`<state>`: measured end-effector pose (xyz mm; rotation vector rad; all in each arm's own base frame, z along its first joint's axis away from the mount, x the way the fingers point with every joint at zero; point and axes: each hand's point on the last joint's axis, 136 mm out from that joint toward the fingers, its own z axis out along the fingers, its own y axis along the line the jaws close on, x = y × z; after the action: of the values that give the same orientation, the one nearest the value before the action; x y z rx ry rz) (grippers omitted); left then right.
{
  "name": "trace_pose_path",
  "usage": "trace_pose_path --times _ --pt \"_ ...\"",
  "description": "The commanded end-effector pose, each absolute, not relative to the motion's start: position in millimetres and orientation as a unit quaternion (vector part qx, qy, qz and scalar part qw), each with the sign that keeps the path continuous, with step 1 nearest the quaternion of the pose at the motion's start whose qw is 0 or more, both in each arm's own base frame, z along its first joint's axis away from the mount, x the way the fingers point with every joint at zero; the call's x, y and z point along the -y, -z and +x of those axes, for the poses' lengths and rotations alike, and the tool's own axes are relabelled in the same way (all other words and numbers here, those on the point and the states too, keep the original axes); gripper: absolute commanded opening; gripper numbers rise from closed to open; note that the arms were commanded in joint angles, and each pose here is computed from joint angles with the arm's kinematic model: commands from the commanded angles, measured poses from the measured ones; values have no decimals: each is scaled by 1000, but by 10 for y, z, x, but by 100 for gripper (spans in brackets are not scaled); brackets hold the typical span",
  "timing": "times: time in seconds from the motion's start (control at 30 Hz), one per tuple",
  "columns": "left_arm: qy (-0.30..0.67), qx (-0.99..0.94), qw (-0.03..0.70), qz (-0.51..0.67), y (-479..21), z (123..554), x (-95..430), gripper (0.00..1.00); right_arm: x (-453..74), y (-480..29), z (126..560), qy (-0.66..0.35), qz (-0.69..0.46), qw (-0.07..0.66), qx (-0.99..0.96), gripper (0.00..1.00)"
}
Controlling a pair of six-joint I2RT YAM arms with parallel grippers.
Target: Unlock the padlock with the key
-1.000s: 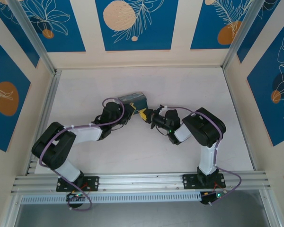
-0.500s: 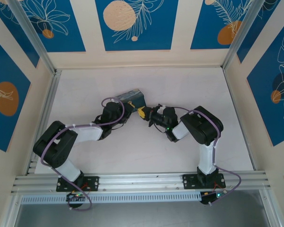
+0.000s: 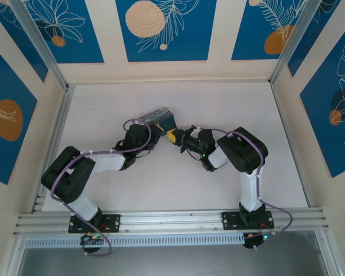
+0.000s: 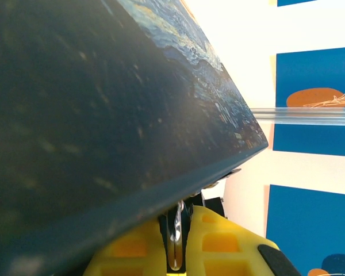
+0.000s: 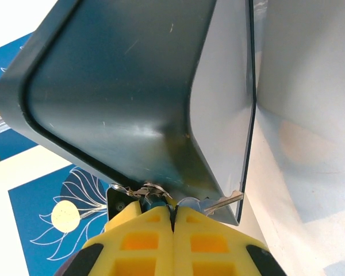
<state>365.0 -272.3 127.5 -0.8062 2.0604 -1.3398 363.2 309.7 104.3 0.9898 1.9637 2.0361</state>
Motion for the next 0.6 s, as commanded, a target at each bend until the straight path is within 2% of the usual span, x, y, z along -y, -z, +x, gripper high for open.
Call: trace_pose_path --times 0.0,0.27,0.57 --pt "607 -734 235 -195 -1886 3335 3241 0 -3287 -1105 3560 -689 254 68 -675 0" --pt "604 -736 235 -197 -1852 3315 3237 0 -3481 -1221 3546 -708 181 54 -681 0" --pt "599 -738 236 -201 -1804 3346 3239 0 -3638 -1641 3459 -734 119 62 -666 0"
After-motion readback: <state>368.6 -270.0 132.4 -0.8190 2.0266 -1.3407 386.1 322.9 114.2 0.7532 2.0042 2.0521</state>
